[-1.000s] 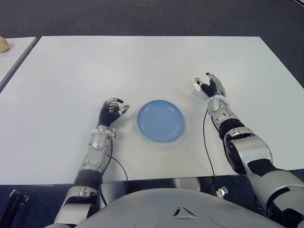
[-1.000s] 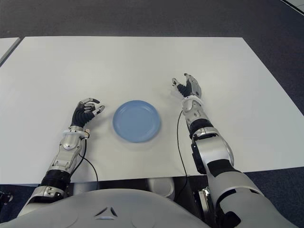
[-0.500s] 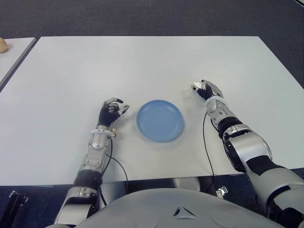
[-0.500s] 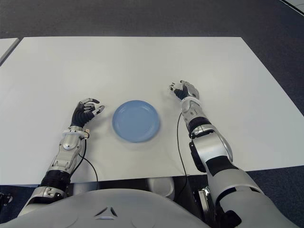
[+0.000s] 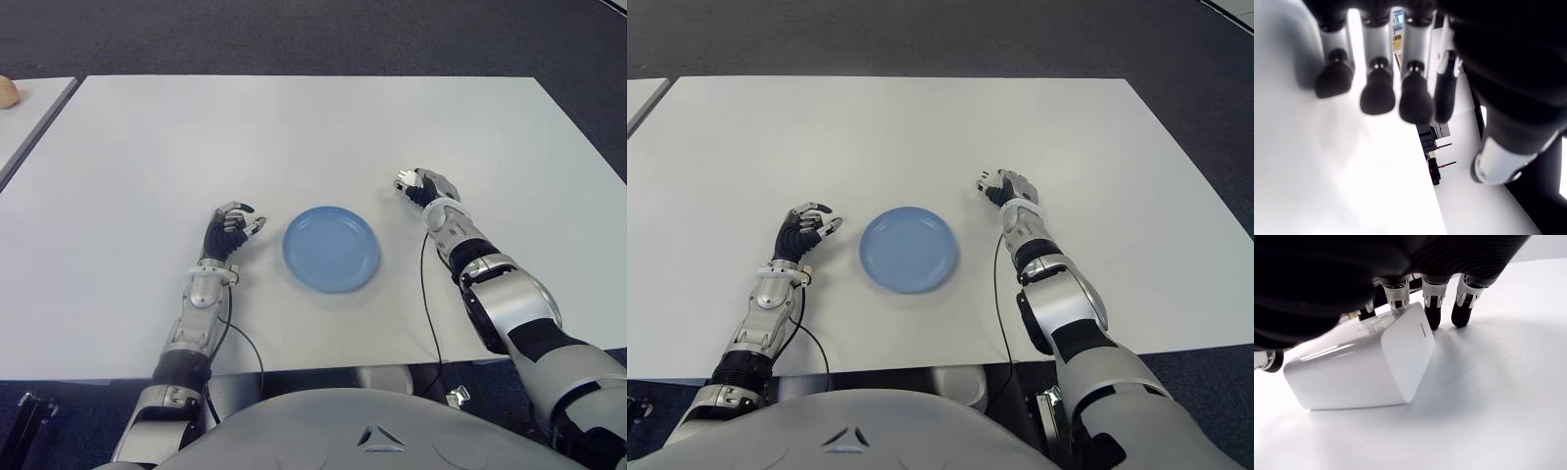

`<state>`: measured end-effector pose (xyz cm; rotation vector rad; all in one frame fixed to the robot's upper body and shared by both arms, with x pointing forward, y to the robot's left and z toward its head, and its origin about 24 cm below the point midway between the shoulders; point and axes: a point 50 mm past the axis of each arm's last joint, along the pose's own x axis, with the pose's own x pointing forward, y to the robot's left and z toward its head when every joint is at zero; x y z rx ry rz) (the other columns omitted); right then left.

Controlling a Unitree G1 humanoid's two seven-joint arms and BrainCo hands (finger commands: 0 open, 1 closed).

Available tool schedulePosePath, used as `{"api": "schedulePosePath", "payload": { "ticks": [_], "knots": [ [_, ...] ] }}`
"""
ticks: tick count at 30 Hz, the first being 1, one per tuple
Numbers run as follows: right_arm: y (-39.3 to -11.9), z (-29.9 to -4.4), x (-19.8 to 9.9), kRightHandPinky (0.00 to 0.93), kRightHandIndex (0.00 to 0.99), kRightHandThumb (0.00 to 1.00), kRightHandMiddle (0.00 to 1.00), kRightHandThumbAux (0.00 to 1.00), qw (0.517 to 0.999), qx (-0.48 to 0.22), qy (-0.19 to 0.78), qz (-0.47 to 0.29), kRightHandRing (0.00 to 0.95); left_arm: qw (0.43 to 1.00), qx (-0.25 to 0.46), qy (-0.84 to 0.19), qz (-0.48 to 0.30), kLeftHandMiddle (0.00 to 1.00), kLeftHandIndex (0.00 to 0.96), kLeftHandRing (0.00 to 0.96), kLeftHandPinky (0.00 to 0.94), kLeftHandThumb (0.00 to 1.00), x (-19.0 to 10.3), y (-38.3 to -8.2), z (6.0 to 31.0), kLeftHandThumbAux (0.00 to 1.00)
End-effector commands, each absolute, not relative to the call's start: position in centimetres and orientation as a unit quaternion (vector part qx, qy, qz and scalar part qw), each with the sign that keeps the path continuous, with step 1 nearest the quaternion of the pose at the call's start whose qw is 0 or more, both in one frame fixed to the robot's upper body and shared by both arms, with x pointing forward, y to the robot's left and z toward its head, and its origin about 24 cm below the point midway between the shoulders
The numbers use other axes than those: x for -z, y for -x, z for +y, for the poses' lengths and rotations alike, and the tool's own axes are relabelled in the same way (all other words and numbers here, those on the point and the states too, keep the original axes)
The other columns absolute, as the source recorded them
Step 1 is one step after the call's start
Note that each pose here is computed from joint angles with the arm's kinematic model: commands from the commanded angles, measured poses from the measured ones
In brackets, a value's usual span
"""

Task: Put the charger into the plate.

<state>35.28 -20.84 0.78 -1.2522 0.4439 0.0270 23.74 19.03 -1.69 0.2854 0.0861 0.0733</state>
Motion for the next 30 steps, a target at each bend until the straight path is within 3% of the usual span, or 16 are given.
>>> {"api": "schedulePosePath", "payload": {
  "ticks": [1,14,30],
  "knots": [
    [-32.1,-21.5,3.4,0.0,0.0,0.582,0.0,0.199,0.745,-0.066,0.592,0.299,0.0,0.987,-0.041,-0.144,0.052,0.785,0.438,0.78,0.782,0.707,2.0,-23.5,19.1,0.715],
    [-30.9,-21.5,4.6,0.0,0.0,0.625,0.0,0.239,0.674,-0.096,0.656,0.326,0.0,0.987,-0.039,-0.145,0.051,0.789,0.438,0.787,0.797,0.708,1.9,-23.5,19.0,0.715],
    [-29.3,-22.3,5.8,0.0,0.0,0.697,0.0,0.318,0.641,-0.091,0.689,0.325,0.0,0.987,-0.045,-0.144,0.047,0.787,0.439,0.777,0.78,0.708,1.9,-23.5,19.1,0.715]
  ]
}}
